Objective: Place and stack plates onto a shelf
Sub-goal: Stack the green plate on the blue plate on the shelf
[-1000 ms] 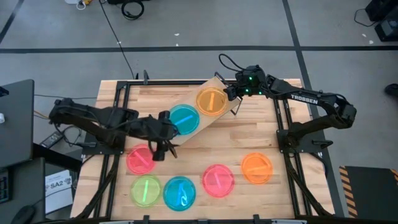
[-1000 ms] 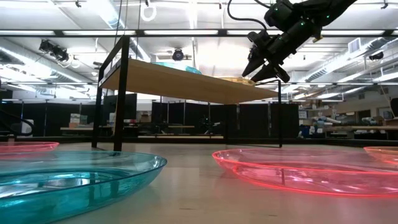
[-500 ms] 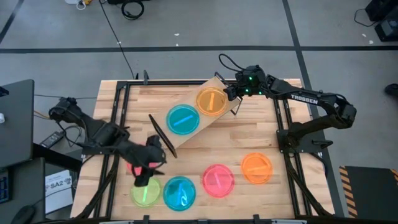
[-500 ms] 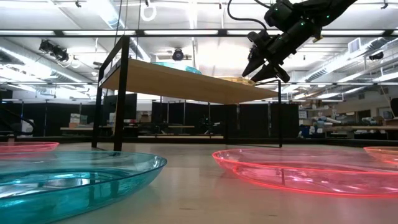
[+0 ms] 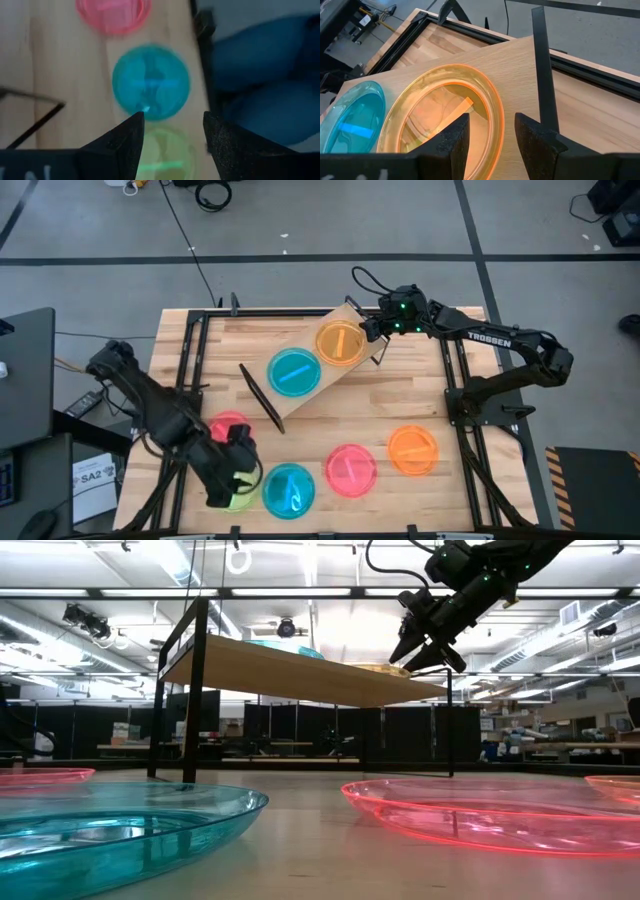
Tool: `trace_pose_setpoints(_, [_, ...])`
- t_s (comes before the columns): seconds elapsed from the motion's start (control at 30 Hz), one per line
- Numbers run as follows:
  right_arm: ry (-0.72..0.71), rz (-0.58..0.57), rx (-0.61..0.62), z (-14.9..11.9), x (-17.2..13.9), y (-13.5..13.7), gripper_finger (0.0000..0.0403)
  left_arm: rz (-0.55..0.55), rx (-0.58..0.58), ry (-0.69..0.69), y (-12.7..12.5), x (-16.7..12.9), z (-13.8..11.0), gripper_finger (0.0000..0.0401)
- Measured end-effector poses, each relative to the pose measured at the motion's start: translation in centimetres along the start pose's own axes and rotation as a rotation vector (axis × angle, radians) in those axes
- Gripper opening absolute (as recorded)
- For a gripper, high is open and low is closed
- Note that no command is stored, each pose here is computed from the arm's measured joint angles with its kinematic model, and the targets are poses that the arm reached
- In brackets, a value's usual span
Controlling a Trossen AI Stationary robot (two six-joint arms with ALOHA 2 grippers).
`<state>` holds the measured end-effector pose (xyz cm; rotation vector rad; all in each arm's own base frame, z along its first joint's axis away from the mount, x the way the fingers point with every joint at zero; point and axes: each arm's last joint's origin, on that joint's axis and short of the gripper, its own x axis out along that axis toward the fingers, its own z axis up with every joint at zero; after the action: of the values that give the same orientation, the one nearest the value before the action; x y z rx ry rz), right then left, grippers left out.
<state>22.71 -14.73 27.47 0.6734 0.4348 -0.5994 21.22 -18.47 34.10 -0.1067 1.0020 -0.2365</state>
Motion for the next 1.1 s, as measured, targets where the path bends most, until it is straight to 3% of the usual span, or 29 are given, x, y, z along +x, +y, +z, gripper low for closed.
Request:
trace_pose_setpoints(0.23, [0.0,0.0,0.0,0.0,0.0,0.0,0.0163,0.12,0.054,0.193,-0.4,3.2,-1.4,0.0192])
trace_pose_setpoints(0.7, [0.0,0.0,0.0,0.0,0.0,0.0,0.0163,0.171,0.094,0.316,-0.6,7.1,-1.7,0.019])
trace_pose_setpoints(0.97, [0.0,0.0,0.0,0.0,0.0,0.0,0.0163,0.24,0.154,0.436,2.1,6.9,-1.3,0.019])
trace_pose_setpoints(1.1, [0.0,0.001,0.0,0.0,0.0,0.0,0.0163,0.188,0.173,0.492,3.6,7.7,-1.3,0.019])
